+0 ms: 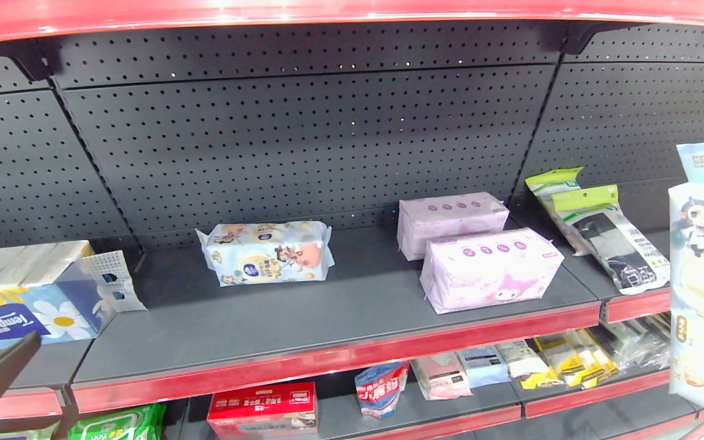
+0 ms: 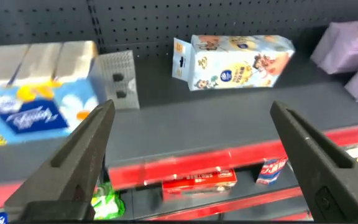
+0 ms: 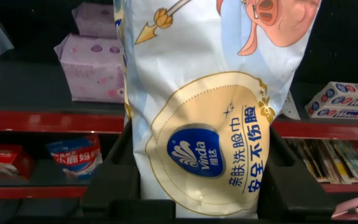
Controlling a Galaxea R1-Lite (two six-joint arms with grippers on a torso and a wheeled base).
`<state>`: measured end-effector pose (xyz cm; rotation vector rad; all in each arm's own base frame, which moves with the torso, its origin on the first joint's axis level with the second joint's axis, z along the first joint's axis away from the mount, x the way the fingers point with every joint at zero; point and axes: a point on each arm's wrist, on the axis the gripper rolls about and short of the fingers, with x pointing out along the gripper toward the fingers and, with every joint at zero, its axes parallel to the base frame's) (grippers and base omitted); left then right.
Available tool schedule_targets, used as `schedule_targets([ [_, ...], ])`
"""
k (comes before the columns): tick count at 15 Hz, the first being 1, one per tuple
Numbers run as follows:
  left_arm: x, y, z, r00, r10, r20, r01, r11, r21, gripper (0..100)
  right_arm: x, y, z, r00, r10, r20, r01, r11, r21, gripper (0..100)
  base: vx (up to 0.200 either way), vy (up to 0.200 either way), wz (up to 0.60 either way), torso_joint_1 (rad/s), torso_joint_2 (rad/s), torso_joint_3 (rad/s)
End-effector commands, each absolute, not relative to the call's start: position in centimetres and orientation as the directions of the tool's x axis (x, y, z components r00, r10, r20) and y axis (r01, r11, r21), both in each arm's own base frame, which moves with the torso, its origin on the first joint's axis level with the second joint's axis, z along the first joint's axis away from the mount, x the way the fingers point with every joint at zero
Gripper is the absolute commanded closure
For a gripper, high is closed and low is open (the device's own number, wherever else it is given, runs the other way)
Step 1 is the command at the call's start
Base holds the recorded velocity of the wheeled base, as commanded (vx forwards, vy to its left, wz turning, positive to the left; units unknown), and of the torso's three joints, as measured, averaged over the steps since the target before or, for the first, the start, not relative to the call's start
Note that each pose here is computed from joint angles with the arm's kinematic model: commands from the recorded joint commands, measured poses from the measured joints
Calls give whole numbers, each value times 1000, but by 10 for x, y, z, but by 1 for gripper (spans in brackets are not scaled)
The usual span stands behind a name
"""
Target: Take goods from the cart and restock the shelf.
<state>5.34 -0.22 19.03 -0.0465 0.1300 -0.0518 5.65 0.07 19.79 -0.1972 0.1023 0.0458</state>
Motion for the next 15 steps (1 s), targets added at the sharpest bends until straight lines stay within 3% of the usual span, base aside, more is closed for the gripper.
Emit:
schedule_targets([
  [1,128,-5,187,952,-60,-300,67,998,14,0,56,1,196,991,32,-127,-56,980,-189,100,0,0,0,0,0,0],
  [3,154,-3,179,941,-88,-327,107,994,39,0,55,0,195,989,32,-145,-59,982,-181,100,0,0,0,0,0,0],
  [4,183,1,164,916,-184,-357,207,978,28,0,56,0,195,988,35,-150,-62,982,-180,100,0,0,0,0,0,0],
  [6,212,7,150,901,-239,-361,280,958,65,0,58,0,196,988,34,-153,-62,982,-180,100,0,0,0,0,0,0],
  [10,273,10,140,843,-368,-393,437,893,102,0,63,0,194,983,29,-183,-64,980,-189,100,0,0,0,0,0,0],
  [13,302,18,135,823,-413,-389,523,819,237,0,69,0,192,977,25,-211,-66,979,-192,100,0,0,0,0,0,0],
  [15,308,22,142,817,-408,-408,530,810,252,0,72,0,191,974,23,-223,-68,979,-193,100,0,0,0,0,0,0],
])
